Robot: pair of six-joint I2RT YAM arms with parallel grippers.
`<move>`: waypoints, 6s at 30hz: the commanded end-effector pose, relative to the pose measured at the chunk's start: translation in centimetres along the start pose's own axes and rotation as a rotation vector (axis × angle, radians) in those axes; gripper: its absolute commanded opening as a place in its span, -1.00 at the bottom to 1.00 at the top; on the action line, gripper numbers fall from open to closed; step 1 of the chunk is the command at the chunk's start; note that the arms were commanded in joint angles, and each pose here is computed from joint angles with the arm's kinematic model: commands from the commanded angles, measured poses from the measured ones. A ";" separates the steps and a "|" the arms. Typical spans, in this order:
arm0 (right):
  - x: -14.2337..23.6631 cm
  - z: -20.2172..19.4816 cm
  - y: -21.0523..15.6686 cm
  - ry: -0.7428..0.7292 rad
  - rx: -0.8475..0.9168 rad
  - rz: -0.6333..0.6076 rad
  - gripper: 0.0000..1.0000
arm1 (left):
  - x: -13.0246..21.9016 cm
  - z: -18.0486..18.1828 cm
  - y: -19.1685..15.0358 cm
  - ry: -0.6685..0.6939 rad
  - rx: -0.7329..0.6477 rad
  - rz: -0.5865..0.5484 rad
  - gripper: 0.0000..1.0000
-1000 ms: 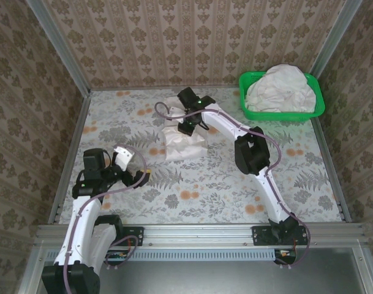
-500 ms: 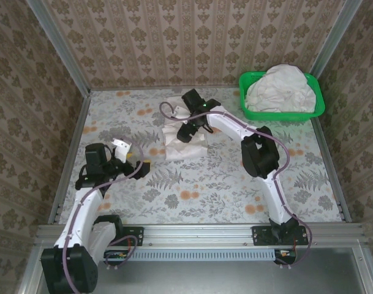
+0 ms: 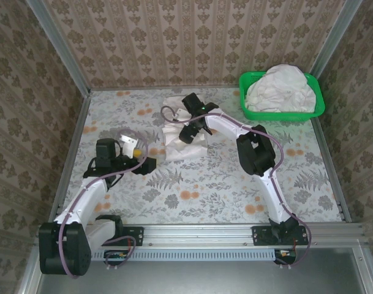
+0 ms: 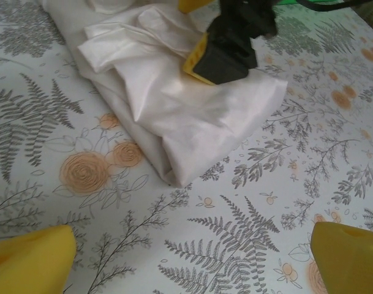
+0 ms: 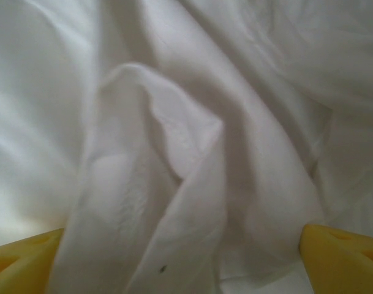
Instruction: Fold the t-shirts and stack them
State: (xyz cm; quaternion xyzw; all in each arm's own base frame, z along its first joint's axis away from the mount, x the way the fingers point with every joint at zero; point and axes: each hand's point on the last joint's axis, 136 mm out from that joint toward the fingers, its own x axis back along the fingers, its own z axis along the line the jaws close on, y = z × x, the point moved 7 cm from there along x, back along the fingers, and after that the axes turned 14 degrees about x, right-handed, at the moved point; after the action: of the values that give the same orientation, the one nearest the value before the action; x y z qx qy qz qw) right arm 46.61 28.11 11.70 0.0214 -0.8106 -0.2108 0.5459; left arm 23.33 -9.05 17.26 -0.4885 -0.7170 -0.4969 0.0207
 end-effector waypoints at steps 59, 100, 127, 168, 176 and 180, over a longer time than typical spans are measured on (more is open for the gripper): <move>-1.4 12.1 -2.9 0.178 0.507 0.030 -0.98 | 2.8 0.6 -2.3 0.046 -0.306 -0.095 1.00; 17.3 15.4 -5.3 0.303 0.364 -0.006 -1.00 | 1.6 -3.6 -0.7 -0.417 -0.553 0.026 1.00; 15.4 3.8 -1.3 0.265 0.356 -0.048 -1.00 | 0.6 -2.4 0.5 -0.374 -0.542 -0.029 1.00; 18.0 16.6 -7.1 0.245 0.280 -0.043 -1.00 | -25.6 -1.5 4.1 0.089 0.801 0.436 -0.39; 20.1 16.7 -7.5 0.278 0.275 -0.045 -1.00 | -24.2 -1.7 2.1 0.138 0.793 0.504 -1.00; 21.5 17.0 -7.6 0.313 0.284 -0.059 -1.00 | -23.3 -1.6 1.1 0.165 0.747 0.569 -1.00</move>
State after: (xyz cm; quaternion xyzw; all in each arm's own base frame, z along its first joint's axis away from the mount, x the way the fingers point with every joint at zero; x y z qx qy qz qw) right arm 22.31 21.51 20.40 0.1424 -0.7466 -0.0984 0.6424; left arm 37.81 -27.09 7.63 -0.5684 -0.7179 -0.2024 0.3473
